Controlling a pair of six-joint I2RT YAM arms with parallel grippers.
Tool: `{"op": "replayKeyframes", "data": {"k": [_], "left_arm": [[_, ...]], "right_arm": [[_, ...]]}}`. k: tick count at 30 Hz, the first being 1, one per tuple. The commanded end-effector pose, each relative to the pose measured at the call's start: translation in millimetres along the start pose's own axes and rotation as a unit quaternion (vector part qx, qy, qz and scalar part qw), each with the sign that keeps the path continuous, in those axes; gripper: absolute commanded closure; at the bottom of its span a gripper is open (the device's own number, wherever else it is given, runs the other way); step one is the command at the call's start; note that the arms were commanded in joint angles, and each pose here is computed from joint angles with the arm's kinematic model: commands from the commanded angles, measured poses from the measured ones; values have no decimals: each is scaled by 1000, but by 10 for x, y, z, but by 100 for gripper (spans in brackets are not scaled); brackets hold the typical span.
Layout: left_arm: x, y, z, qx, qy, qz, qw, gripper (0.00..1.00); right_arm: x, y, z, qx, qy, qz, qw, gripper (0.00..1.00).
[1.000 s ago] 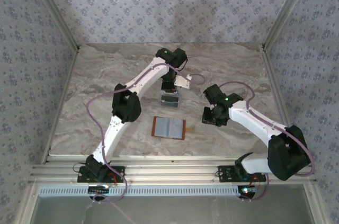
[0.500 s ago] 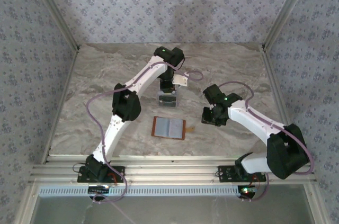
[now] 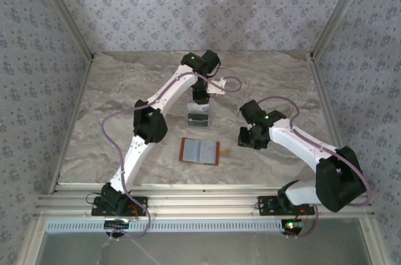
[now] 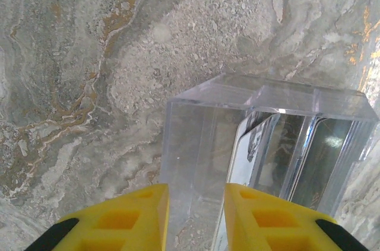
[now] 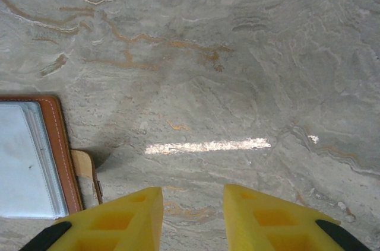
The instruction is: Take the credit cards out of the card holder
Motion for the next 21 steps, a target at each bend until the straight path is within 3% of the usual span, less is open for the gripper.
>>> {"op": "replayKeyframes", "data": {"k": [1, 7, 11, 21], "left_arm": [[452, 167, 70, 32, 40, -54, 997, 69], [671, 297, 23, 111, 43, -116, 986, 71], [821, 343, -32, 179, 56, -161, 969, 71], [1031, 98, -289, 385, 96, -215, 892, 70]], "right_arm": [[66, 5, 127, 7, 26, 0, 1000, 65], [11, -24, 258, 9, 53, 17, 998, 64], [-35, -53, 326, 13, 65, 27, 997, 63], [-219, -182, 521, 38, 77, 64, 994, 59]]}}
Point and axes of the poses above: each hand's point on the last joint's axis, 136 mm out from that joint toward the fingers, its own x axis back along the fingers, its own z axis along the line the jaws close on, y = z × x, the point moved 1 cm from there along x, back along the fingers, and after that the axes turned 14 degrees about -x, right-handed, at the moved point
